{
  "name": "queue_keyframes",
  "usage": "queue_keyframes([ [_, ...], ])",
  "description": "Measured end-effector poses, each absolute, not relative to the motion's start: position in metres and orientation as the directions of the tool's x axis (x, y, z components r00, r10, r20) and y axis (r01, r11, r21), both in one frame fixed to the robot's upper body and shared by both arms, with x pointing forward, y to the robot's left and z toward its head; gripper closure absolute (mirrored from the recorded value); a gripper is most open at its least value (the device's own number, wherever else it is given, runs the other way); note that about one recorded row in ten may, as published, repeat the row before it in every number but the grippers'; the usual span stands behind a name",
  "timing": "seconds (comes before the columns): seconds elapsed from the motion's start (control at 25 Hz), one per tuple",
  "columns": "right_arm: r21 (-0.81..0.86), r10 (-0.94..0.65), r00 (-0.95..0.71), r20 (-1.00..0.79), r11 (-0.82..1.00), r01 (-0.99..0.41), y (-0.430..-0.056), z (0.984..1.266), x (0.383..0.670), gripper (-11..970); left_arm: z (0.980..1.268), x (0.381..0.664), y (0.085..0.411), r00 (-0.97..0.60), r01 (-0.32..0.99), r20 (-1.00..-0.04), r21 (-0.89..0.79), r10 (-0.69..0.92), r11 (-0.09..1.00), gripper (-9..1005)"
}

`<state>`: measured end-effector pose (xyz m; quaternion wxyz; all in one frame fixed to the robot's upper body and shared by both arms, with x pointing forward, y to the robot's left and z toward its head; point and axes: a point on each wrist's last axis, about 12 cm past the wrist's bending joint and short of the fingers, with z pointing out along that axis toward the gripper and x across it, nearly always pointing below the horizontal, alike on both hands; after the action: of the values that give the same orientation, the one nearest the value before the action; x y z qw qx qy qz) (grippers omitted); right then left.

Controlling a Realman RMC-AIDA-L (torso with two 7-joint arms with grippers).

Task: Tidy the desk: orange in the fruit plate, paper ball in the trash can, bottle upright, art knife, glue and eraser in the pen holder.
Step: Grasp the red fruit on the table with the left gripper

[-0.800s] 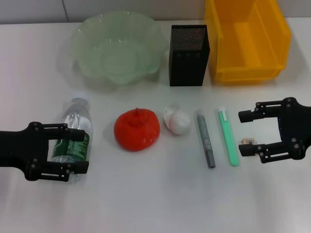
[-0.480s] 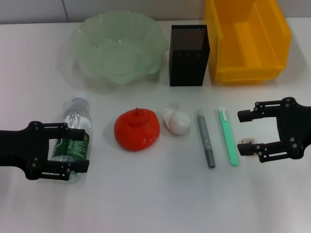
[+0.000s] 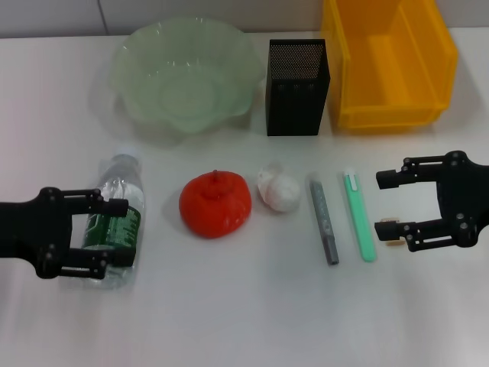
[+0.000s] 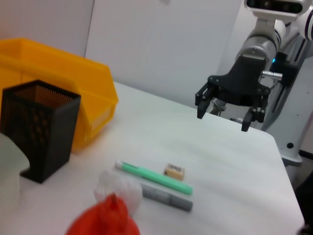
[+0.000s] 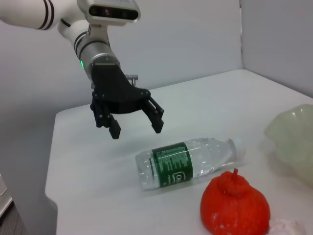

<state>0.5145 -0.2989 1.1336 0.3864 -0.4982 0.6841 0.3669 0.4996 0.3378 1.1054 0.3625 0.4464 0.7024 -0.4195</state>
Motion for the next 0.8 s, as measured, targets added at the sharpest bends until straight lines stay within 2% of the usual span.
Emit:
queue_keyframes([
  [0.2, 0.121, -0.395, -0.226, -0.890, 0.273, -0.954, -0.309, 1.134, 0.513, 207, 1.114, 0.509, 0.329, -0.288, 0.945, -0.905, -0.217, 0.312, 0.243, 233],
  [0.24, 0.125, -0.394, -0.238, -0.888, 0.293, -0.948, -0.315, 1.135, 0.510, 206, 1.122, 0.524, 0.311, -0.248, 0.955, -0.915, -0.176, 0.319, 0.239, 235],
  [0.32, 0.127, -0.394, -0.244, -0.886, 0.299, -0.946, -0.317, 1.135, 0.509, 206, 1.125, 0.531, 0.303, -0.239, 0.957, -0.914, -0.164, 0.327, 0.241, 238],
  [0.36, 0.129, -0.398, -0.253, -0.882, 0.312, -0.941, -0.320, 1.135, 0.507, 206, 1.129, 0.545, 0.285, -0.227, 0.962, -0.905, -0.151, 0.359, 0.228, 240],
  [0.4, 0.129, -0.398, -0.253, -0.882, 0.312, -0.941, -0.320, 1.135, 0.507, 207, 1.129, 0.545, 0.285, -0.227, 0.962, -0.905, -0.151, 0.359, 0.228, 242],
  [0.44, 0.128, -0.403, -0.258, -0.878, 0.321, -0.938, -0.322, 1.135, 0.506, 207, 1.129, 0.557, 0.269, -0.229, 0.965, -0.888, -0.151, 0.399, 0.216, 243],
  [0.56, 0.128, -0.408, -0.261, -0.875, 0.325, -0.937, -0.324, 1.135, 0.505, 209, 1.125, 0.569, 0.252, -0.239, 0.964, -0.859, -0.154, 0.453, 0.218, 248],
  [0.8, 0.131, -0.410, -0.266, -0.873, 0.329, -0.935, -0.325, 1.134, 0.503, 213, 1.111, 0.581, 0.225, -0.235, 0.963, -0.825, -0.127, 0.514, 0.237, 258],
])
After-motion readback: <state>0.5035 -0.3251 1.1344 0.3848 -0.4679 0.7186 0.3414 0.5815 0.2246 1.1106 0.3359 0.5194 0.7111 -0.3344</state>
